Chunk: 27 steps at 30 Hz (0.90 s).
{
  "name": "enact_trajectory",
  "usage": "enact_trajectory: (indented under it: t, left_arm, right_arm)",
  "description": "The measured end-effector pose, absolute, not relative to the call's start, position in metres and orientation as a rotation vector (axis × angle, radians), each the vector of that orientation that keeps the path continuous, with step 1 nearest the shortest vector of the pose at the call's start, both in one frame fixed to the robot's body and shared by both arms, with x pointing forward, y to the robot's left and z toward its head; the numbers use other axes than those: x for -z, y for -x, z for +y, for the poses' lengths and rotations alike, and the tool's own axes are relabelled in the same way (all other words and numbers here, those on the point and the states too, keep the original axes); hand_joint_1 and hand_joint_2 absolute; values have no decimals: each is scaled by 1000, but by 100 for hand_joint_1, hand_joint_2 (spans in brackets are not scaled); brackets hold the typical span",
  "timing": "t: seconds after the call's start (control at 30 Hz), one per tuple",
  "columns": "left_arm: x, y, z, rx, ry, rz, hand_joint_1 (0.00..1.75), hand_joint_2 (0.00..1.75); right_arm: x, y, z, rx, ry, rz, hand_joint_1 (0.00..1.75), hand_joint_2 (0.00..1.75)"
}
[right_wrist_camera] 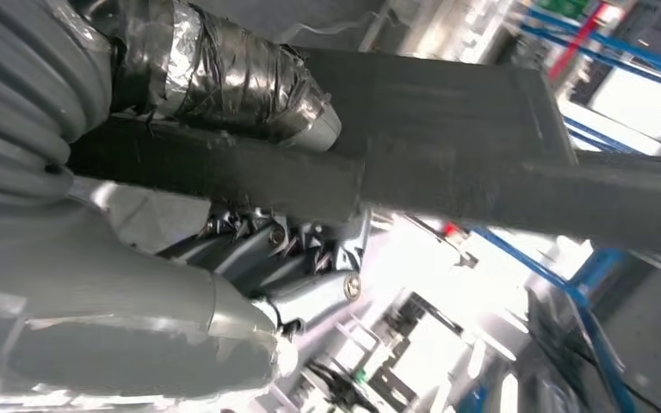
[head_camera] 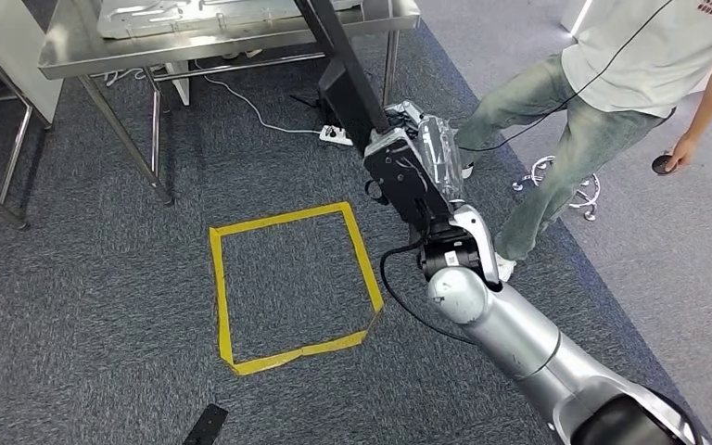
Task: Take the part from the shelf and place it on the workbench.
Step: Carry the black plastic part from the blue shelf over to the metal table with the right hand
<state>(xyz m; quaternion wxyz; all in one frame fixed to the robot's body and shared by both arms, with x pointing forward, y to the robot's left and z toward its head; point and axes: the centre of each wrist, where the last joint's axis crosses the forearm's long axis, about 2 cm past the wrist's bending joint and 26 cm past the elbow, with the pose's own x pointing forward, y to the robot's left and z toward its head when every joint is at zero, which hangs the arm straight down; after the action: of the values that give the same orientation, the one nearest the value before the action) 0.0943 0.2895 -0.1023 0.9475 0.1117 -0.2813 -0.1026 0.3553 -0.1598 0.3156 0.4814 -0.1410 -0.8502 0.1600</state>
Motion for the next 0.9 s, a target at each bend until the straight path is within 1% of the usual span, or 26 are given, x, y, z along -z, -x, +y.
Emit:
enact_trajectory:
  t: [0.43, 0.67, 0.9]
  left_arm:
    - [102, -96, 290, 210, -228, -576, 0, 175]
    - [102, -94, 290, 212, -228, -573, 0, 175]
    - [103, -94, 294, 214, -234, -570, 0, 175]
  right_arm:
    - [-317, -357, -163, -401, 346, -2077, 175, 175]
    - [-315, -358, -164, -440, 225, -2045, 175, 175]
    - [-319, -358, -167, -447, 233, -2062, 175, 175]
